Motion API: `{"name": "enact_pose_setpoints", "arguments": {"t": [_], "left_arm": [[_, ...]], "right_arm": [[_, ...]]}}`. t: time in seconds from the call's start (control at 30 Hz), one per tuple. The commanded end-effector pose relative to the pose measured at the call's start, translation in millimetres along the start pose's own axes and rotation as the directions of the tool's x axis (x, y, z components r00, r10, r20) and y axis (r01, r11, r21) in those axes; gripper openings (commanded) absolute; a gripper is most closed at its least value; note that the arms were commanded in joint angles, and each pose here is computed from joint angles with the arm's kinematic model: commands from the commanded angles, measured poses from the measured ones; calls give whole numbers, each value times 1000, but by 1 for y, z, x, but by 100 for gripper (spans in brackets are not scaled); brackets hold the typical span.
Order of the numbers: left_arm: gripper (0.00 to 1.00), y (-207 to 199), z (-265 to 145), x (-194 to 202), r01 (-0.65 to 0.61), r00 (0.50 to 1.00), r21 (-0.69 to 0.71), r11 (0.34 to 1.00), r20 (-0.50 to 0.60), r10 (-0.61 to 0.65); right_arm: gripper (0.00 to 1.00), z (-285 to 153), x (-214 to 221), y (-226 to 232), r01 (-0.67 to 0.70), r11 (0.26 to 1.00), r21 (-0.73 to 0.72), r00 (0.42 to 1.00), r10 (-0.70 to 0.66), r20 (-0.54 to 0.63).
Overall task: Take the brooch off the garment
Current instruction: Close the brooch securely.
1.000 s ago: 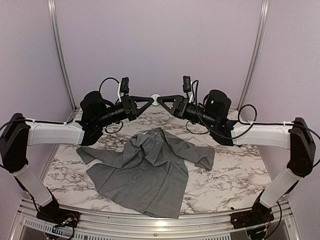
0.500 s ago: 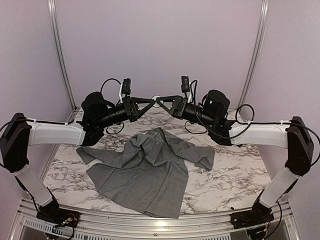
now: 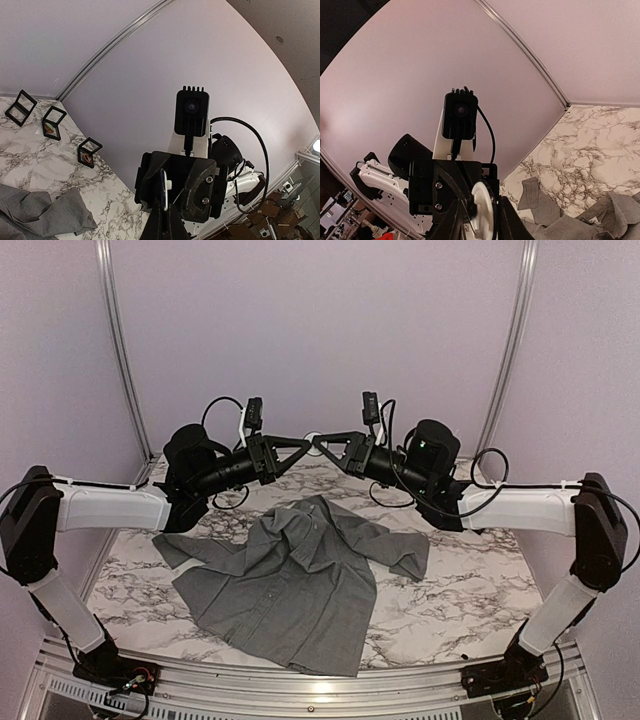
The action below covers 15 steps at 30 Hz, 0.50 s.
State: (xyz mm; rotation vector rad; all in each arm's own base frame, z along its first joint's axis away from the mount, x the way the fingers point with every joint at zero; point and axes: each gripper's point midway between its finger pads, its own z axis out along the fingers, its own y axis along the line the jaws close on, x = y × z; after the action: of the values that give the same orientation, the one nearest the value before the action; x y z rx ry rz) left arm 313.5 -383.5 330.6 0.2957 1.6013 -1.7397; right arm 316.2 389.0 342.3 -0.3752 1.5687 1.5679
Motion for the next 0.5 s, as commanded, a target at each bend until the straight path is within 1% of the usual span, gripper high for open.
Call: {"name": "enact_pose_setpoints", "arguments": {"t": [0.0, 0.07, 0.17, 0.4, 0.47], "left_arm": [[0, -9, 0, 0, -36, 999, 20, 999, -6, 36], [0, -11, 0, 0, -44, 999, 21, 999, -5, 44], [0, -12, -1, 0, -57, 998, 19, 998, -4, 57], [0, -10, -2, 1, -62, 998, -1, 998, -8, 62], [0, -8, -2, 2, -58, 998, -7, 998, -7, 58]], "right_arm": [[22, 2, -5, 0, 1, 1000, -13, 1000, -1, 17], [17, 2, -5, 0, -2, 1000, -12, 1000, 2, 16], [15, 2, -4, -2, -8, 1000, -10, 1000, 8, 15], [17, 4, -4, 1, -7, 1000, -28, 1000, 7, 7], [19, 5, -5, 2, -2, 1000, -29, 1000, 2, 6]]}}
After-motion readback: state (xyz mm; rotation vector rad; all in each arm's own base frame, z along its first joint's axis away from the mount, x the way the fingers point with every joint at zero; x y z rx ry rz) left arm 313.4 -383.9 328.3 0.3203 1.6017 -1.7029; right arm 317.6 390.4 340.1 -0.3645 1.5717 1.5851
